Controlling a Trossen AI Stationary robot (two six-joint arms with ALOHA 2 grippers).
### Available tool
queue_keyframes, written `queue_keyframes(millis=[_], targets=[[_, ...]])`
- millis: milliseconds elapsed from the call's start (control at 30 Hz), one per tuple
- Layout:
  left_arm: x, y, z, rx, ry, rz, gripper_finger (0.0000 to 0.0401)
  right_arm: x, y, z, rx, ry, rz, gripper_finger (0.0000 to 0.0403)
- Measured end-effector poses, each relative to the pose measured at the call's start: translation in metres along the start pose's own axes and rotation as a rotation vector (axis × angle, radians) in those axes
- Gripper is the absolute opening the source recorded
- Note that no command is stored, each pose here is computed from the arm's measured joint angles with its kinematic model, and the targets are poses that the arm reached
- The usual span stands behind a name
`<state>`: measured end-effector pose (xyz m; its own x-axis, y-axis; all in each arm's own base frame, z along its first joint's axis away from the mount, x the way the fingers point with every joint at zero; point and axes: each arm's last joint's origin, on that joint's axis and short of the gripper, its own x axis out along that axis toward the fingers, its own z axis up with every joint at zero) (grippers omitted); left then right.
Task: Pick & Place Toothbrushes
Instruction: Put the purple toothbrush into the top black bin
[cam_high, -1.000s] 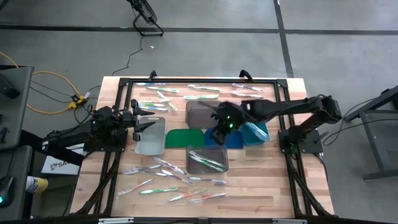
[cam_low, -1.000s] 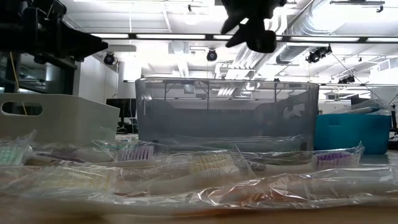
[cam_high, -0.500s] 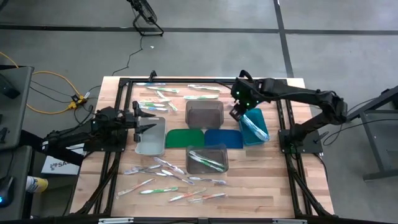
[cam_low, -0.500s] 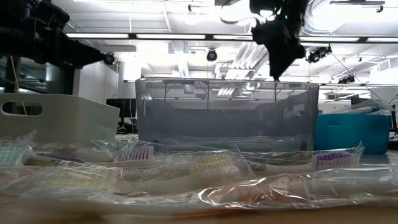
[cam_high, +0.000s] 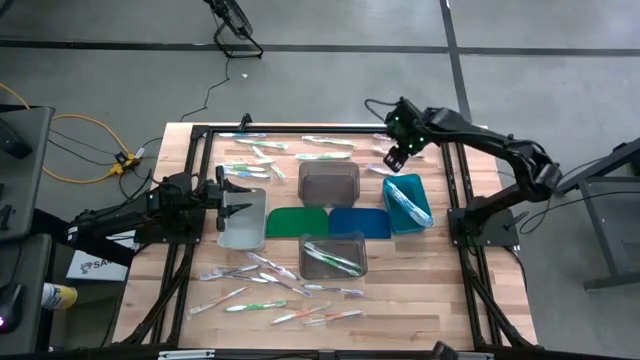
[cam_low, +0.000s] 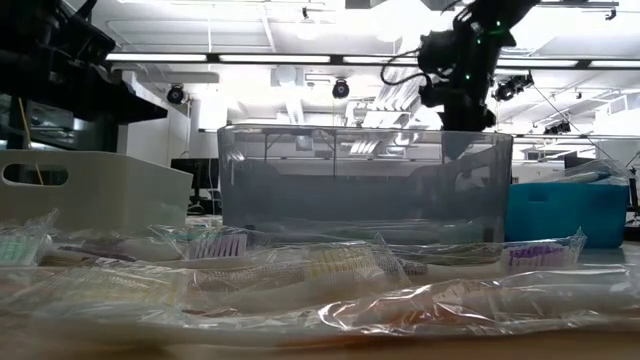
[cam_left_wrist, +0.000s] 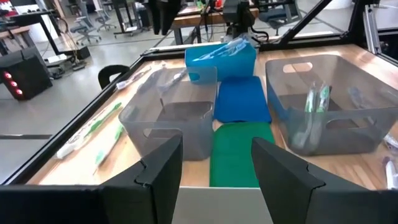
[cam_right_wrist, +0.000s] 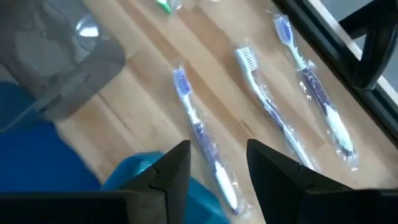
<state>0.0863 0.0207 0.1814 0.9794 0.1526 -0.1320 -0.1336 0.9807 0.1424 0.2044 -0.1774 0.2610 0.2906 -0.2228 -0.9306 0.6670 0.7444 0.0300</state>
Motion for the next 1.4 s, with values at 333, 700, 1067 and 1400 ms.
queue_keyframes(millis=[333, 700, 1067, 1400], targets=[[0.000, 0.000, 0.000, 0.000, 0.001, 0.000, 0.0187, 0.007, -0.028, 0.002, 0.004, -0.078, 0.101, 0.0151], [0.000, 0.000, 0.000, 0.000, 0.000, 0.000, 0.0187, 0.045, -0.018, 0.003, 0.011, 0.071, 0.327, 0.0151], [0.000, 0.000, 0.000, -0.001, 0.000, 0.000, 0.0187, 0.077, -0.005, 0.005, -0.292, 0.118, 0.304, 0.0151], [0.000, 0.000, 0.000, -0.001, 0.000, 0.000, 0.0187, 0.115, -0.006, 0.005, -0.337, 0.200, 0.219, 0.0151]])
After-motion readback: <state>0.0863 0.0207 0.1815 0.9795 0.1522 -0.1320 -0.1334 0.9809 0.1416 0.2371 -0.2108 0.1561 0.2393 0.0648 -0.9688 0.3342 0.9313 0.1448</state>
